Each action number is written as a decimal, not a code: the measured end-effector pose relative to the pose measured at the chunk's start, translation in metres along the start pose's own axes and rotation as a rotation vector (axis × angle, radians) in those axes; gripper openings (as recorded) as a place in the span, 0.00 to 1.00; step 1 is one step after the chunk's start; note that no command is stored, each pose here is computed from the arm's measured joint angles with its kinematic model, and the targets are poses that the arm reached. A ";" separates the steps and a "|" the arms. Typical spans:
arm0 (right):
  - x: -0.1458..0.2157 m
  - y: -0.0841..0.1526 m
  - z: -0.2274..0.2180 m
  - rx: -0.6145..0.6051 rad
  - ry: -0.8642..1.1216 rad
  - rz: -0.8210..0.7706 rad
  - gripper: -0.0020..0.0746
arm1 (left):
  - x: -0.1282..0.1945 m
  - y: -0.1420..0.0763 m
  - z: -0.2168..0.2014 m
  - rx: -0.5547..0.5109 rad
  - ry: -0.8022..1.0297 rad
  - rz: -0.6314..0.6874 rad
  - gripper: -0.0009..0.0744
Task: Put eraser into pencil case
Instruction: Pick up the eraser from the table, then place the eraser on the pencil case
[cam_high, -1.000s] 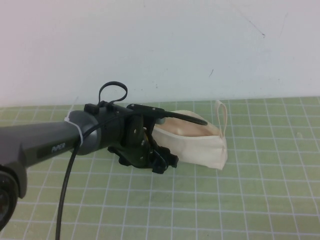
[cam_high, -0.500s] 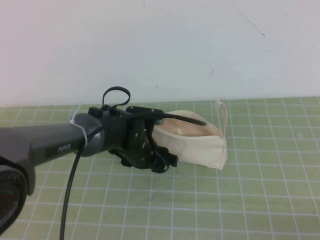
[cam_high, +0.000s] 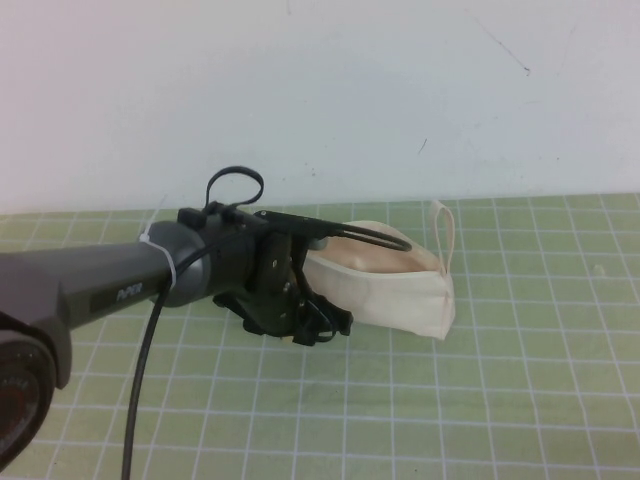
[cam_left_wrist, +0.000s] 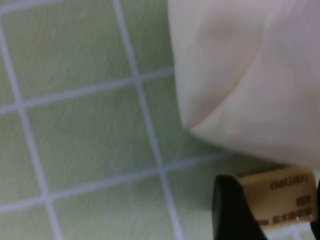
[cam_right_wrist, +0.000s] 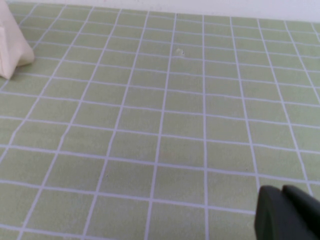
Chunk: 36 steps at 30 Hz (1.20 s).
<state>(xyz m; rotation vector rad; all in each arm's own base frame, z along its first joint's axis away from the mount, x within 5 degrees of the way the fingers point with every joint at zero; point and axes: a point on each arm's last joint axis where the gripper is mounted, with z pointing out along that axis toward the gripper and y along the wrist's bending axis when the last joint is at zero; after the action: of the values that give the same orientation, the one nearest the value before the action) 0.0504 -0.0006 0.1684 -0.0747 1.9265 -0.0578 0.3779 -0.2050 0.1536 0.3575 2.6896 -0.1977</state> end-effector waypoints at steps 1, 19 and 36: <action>0.000 0.000 0.000 0.000 0.000 0.000 0.02 | -0.001 0.000 -0.003 -0.007 0.015 0.004 0.39; 0.000 0.000 0.000 0.000 0.000 0.000 0.02 | -0.048 -0.011 -0.158 0.100 -0.363 0.057 0.39; 0.000 0.000 0.000 0.000 0.000 0.000 0.02 | -0.079 -0.023 -0.145 0.112 -0.309 0.228 0.71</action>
<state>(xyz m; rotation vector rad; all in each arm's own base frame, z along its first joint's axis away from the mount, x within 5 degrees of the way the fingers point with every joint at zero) 0.0504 -0.0006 0.1684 -0.0747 1.9265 -0.0578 0.3846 -0.2164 0.3200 0.6104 2.3192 -0.3092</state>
